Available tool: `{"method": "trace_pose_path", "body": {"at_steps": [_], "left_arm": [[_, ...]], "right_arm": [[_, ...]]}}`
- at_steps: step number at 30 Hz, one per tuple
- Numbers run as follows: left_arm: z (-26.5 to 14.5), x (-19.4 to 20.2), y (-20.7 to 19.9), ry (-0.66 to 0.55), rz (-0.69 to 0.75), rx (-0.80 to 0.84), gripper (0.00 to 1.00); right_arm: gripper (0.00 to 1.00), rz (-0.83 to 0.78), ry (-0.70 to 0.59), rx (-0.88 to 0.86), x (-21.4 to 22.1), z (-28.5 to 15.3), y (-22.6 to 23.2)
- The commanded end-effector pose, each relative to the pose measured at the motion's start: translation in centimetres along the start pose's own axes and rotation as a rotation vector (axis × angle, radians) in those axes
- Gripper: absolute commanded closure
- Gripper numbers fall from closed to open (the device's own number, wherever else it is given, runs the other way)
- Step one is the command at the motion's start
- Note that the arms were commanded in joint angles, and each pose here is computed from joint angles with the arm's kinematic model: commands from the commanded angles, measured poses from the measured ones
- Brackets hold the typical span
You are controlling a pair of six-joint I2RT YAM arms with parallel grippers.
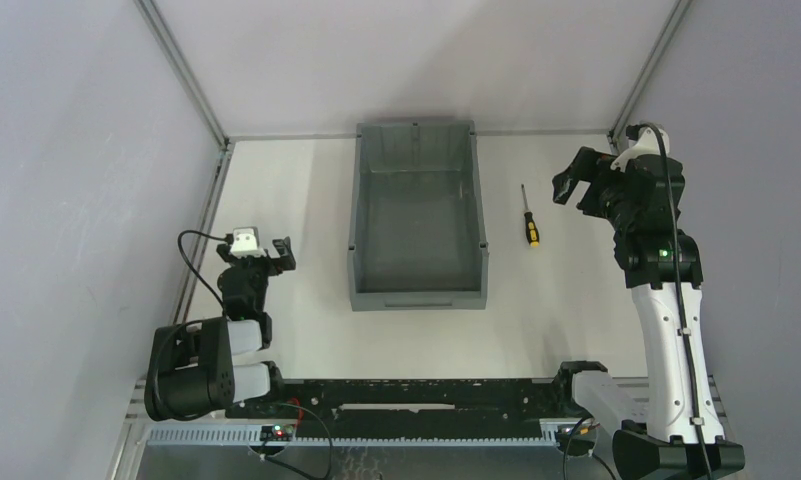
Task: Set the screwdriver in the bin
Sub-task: Pick up the screwdriver from the center of the board.
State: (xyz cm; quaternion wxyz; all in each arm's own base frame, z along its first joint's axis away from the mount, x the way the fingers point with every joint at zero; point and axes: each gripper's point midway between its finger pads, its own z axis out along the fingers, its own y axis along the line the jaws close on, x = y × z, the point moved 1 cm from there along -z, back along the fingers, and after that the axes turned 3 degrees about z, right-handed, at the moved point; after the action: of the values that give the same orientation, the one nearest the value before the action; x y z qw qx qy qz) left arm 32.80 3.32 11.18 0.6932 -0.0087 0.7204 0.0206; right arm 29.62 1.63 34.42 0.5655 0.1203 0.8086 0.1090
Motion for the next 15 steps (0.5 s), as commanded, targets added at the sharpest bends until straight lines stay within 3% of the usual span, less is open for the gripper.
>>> {"method": "trace_pose_path", "body": {"at_steps": [1, 15], "left_arm": [[0.9, -2.8, 0.1, -0.089, -0.001, -0.004, 0.0], [1.0, -3.0, 0.1, -0.093, 0.0, -0.004, 0.0]], "right_arm": [[0.0, -0.067, -0.012, 0.0, -0.4, 0.1, -0.1], [0.01, -0.149, 0.131, 0.077, -0.4, 4.2, -1.3]]}}
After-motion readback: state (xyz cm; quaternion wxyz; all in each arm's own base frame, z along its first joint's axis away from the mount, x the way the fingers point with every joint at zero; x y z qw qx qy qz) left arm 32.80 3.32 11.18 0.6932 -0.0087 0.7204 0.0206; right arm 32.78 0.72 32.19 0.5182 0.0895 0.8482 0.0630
